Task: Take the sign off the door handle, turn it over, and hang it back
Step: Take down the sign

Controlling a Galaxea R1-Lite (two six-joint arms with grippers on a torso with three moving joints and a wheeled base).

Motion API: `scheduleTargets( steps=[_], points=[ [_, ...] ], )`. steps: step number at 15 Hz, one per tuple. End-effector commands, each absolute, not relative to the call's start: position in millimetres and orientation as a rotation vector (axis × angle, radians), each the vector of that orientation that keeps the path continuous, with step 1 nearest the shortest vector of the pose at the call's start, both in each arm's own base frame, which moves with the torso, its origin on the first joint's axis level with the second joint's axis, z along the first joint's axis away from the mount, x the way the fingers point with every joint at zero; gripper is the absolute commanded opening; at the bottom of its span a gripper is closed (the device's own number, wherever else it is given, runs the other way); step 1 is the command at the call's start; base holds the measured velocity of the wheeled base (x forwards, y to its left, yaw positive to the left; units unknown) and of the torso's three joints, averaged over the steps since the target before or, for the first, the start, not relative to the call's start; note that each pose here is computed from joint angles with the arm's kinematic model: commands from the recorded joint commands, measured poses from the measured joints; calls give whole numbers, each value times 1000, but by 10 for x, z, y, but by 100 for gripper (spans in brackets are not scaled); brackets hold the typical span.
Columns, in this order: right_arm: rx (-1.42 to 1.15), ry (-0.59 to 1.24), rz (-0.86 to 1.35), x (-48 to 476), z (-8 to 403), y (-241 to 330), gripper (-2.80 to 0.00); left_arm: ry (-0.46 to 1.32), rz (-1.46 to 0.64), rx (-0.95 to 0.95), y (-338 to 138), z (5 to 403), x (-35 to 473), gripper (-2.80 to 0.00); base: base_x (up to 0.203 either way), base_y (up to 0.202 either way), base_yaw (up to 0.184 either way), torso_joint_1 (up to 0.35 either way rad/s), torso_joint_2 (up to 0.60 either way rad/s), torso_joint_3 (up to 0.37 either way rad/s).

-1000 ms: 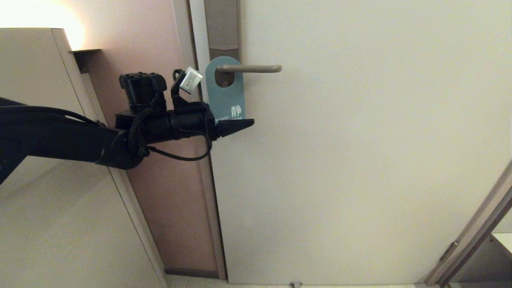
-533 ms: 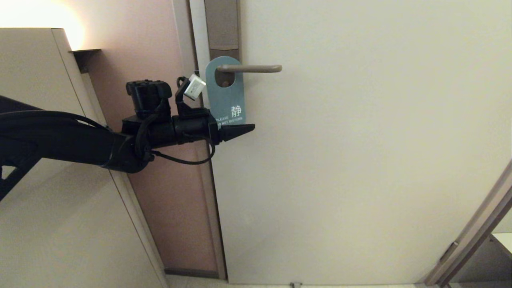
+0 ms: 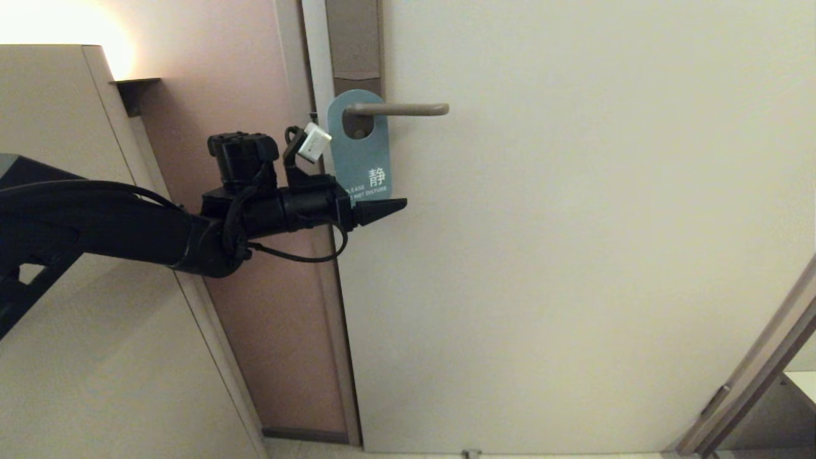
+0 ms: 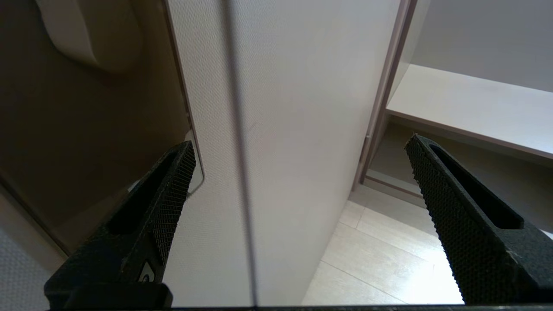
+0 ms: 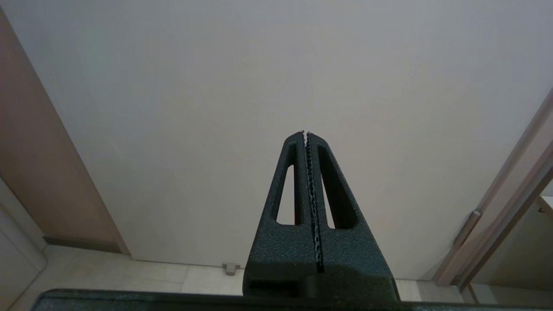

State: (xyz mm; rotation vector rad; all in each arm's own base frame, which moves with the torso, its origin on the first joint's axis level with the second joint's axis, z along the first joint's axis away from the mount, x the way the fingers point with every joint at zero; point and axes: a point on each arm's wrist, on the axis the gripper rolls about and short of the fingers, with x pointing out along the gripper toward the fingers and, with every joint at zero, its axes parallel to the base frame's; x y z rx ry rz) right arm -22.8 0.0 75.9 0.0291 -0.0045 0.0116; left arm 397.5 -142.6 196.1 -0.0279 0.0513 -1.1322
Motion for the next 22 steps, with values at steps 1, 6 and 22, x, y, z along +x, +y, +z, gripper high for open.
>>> scheduleTargets(
  steps=[1,6,22],
  points=[
    [29,-4,12,-228,760,0,-280,43,-1138,-26,-1430,1973,3983,0,0,0,0,0,0,0],
    [29,-4,12,-228,760,0,-280,39,-1136,-24,-1431,1981,3989,0,0,0,0,0,0,0],
    [29,-4,12,-228,760,0,-280,25,-1110,-17,-1376,2024,3993,-280,0,0,0,0,0,0]
  ],
)
